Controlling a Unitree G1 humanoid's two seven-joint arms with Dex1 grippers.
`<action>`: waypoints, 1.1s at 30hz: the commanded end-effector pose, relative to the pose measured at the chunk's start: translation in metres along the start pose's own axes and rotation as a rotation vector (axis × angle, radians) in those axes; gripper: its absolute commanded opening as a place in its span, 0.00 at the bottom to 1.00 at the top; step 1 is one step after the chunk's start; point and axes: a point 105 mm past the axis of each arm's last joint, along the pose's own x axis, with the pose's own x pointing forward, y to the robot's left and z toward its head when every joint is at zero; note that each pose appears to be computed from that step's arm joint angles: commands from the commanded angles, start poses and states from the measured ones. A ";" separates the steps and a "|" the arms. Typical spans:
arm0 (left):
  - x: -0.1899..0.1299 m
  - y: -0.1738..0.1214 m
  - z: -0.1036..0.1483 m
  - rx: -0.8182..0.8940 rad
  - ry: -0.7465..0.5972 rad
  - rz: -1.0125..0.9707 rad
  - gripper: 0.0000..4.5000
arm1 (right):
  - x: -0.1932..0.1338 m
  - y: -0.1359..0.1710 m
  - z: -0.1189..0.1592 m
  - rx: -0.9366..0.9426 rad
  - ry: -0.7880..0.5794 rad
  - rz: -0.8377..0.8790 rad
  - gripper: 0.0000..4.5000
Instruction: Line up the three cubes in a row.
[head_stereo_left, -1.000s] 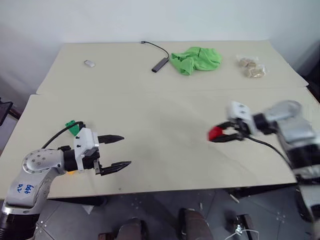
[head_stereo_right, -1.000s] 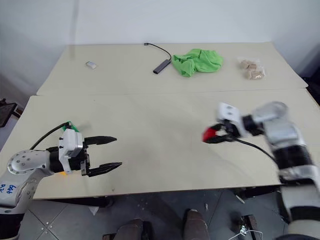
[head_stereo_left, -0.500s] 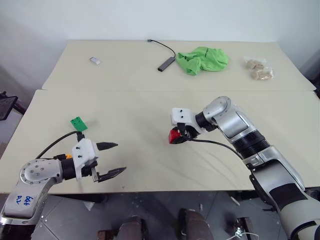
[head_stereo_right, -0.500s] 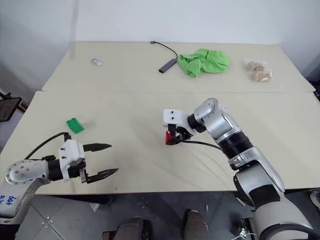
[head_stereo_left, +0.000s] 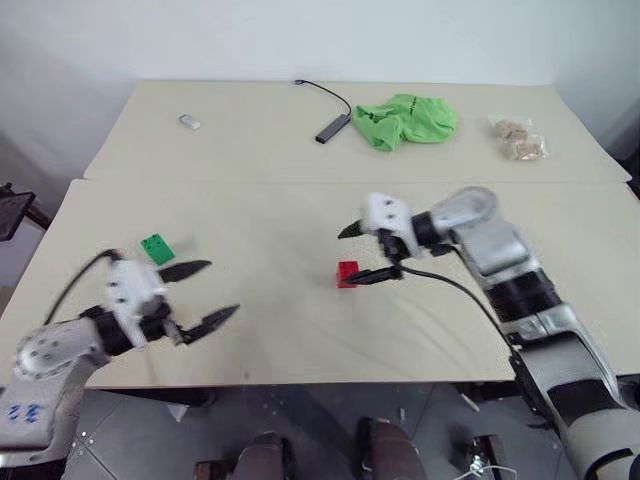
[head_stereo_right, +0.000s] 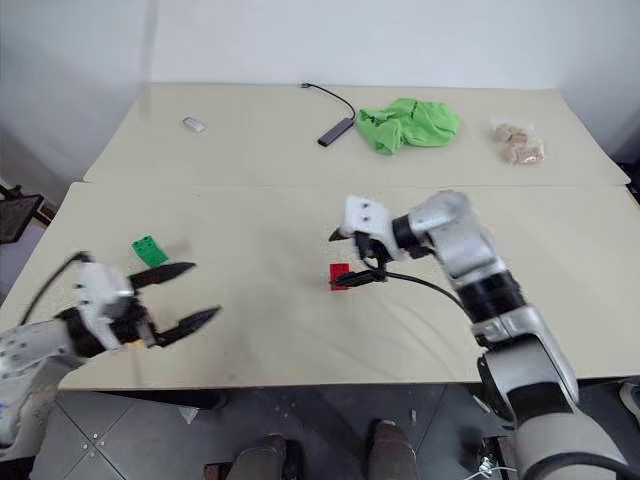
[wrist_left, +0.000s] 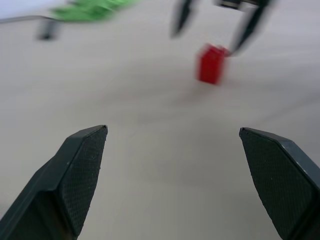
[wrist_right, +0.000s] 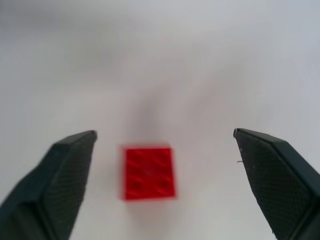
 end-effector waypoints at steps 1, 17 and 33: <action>-0.046 0.022 -0.001 -0.008 -0.029 0.195 1.00 | -0.028 0.017 0.015 0.001 -0.271 0.024 0.99; -0.121 0.058 -0.042 -0.174 -0.065 0.648 1.00 | -0.059 0.040 -0.027 0.004 -0.478 -0.282 0.99; 0.001 0.132 -0.049 -0.077 0.156 0.187 1.00 | -0.050 0.044 -0.003 -0.023 -0.464 -0.208 0.99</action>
